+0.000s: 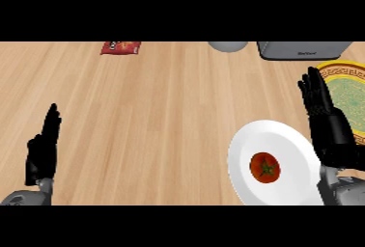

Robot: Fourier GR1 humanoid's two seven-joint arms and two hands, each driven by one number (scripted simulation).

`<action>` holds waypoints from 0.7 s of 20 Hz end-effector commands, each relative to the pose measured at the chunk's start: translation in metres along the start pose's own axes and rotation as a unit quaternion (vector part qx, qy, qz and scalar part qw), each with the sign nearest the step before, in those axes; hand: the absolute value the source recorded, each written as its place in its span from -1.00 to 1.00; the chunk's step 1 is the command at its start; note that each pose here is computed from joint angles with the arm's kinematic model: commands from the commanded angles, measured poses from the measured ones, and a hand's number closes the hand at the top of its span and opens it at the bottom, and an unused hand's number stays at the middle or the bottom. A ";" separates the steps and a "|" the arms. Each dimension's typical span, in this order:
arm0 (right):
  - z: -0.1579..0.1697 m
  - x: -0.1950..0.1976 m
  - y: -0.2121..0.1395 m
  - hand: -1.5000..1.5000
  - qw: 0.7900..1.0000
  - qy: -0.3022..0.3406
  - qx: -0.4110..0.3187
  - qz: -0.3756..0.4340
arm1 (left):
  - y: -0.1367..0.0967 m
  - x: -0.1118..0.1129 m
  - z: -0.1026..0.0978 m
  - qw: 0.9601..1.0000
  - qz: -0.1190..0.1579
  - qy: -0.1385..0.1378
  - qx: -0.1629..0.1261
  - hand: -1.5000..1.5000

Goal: Pick the tomato from the plate and place it in the plate

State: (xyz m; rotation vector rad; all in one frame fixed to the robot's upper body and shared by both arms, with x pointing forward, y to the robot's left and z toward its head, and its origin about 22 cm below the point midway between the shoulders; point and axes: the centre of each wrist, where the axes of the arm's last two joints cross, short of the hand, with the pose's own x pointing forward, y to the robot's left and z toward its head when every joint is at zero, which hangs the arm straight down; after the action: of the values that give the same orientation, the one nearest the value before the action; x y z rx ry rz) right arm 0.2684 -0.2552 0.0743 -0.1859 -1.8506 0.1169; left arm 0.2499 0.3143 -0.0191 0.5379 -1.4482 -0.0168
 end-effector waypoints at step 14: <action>0.060 -0.053 0.125 -1.00 0.925 -0.061 -0.338 0.162 | -0.017 0.013 -0.003 0.983 0.075 -0.035 -0.167 0.00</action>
State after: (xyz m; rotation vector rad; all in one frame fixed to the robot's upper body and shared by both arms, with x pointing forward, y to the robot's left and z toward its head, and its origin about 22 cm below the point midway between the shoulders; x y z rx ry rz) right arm 0.2569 -0.1785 0.0089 -0.8285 -1.8561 -0.2601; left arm 0.2559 0.2902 -0.0157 0.2125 -1.5152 -0.1353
